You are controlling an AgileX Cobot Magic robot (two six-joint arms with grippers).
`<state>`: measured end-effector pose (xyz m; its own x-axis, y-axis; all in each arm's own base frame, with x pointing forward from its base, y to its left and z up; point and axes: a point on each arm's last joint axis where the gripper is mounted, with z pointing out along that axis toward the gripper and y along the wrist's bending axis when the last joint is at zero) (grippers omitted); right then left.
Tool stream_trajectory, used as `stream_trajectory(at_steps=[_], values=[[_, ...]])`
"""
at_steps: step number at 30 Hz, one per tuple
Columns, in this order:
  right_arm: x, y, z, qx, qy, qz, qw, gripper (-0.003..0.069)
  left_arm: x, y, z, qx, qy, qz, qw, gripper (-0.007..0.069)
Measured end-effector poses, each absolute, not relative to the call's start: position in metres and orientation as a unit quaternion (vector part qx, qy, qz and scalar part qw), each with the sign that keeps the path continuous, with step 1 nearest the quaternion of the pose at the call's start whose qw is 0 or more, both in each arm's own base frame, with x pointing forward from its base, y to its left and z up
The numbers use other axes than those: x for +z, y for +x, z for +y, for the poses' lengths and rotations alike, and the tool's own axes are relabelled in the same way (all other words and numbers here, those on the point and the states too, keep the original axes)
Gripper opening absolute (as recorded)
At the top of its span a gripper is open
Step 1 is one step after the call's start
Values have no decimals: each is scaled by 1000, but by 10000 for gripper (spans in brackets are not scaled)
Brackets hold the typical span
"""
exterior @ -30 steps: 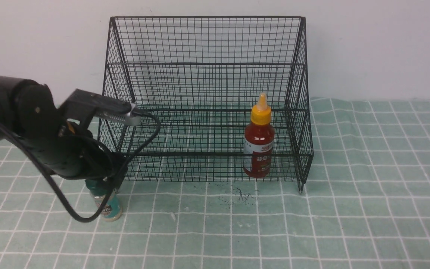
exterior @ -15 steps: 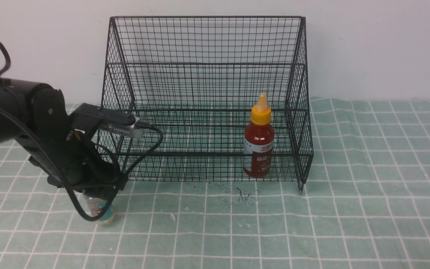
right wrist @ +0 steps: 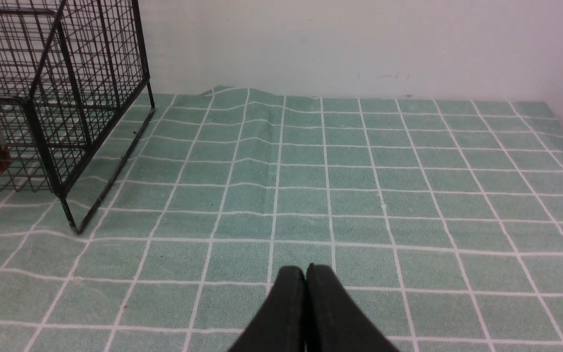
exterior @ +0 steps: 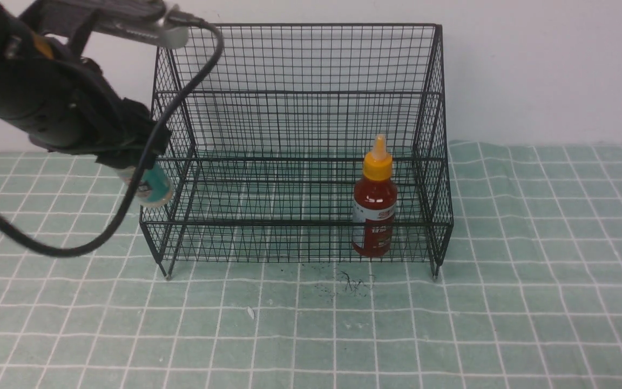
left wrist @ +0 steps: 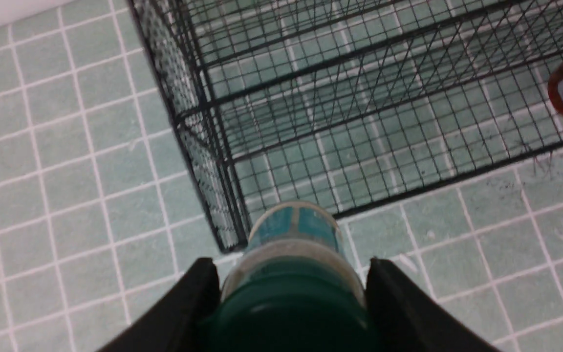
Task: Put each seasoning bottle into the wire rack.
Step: Use the left arm to put the condiment bottle back on the shelf
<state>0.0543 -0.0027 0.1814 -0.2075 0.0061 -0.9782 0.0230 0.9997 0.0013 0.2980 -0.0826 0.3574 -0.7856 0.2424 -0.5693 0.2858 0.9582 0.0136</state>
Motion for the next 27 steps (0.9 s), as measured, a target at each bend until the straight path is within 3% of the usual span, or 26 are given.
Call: stream_trajectory(at_steps=[14, 21, 27], values=[[181, 54, -3, -7, 9, 777, 629, -15, 270, 370, -104, -35, 119, 966, 228, 340], [181, 54, -3, -10, 5, 777, 629, -15, 245, 379, -106, -30, 120, 973, 197, 340], [181, 54, -3, -11, 5, 777, 629, -15, 243, 381, -107, -31, 120, 972, 200, 365]])
